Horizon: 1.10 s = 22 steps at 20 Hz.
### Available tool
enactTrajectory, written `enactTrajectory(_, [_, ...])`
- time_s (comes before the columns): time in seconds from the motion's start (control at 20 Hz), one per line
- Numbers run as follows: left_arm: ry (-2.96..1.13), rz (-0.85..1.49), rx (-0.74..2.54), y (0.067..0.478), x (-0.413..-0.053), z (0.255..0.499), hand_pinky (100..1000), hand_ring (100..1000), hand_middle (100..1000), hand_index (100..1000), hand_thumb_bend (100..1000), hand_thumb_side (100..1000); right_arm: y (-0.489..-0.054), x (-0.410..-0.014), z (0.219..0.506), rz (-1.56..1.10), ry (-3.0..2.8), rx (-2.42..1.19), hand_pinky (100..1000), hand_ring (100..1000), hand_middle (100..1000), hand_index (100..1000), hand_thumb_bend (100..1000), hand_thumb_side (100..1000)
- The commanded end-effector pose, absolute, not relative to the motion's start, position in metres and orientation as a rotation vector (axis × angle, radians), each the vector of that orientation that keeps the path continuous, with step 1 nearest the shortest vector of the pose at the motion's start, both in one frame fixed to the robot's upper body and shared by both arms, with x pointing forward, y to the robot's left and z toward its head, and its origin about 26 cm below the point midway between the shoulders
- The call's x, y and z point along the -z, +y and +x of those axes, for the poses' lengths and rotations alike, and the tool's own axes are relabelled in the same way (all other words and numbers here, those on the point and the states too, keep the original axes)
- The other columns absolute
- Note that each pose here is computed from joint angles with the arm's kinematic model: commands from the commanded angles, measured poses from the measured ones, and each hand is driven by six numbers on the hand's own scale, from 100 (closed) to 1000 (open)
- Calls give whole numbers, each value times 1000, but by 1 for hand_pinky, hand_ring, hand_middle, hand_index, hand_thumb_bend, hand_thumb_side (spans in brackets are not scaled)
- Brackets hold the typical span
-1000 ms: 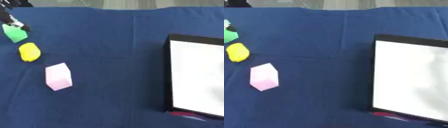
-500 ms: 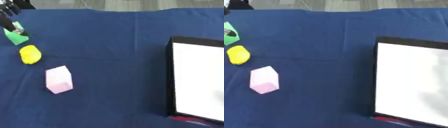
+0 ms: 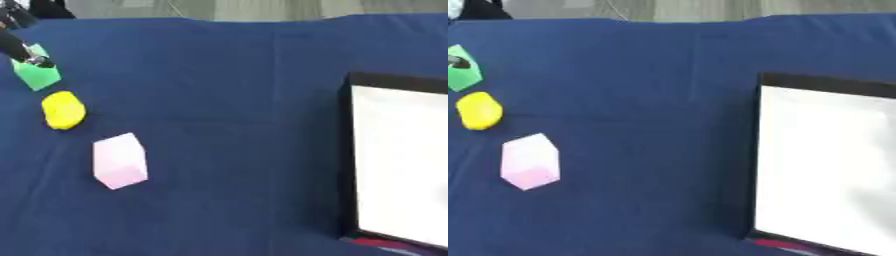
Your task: Pick up the objects with one hand, pass them to the other hand, and then place them into the box on the other side of the table.
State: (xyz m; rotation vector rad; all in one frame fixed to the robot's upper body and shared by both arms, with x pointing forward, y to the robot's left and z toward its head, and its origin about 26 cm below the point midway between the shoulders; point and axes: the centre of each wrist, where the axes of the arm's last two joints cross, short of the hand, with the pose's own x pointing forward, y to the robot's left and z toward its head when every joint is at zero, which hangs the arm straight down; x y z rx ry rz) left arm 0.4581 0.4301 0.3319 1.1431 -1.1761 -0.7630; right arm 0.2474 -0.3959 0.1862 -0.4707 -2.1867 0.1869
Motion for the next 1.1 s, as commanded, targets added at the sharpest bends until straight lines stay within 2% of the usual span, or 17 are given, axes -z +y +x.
enactTrajectory(0.05, [-1145,1213,664,456,-345,444,857,813,737,785,676,100,-395,-195,247,-487,-2208,-222,863,900,715,974,100,370])
enactTrajectory(0.8, [-979,1230,529,488,-330,431,876,835,755,802,702,100,-389,-193,250,-493,-2194,-241,863,900,712,974,100,384])
enactTrajectory(1.1, [-968,1237,490,492,-324,430,879,833,753,799,680,100,-387,-193,251,-487,-2194,-257,863,901,711,974,100,387])
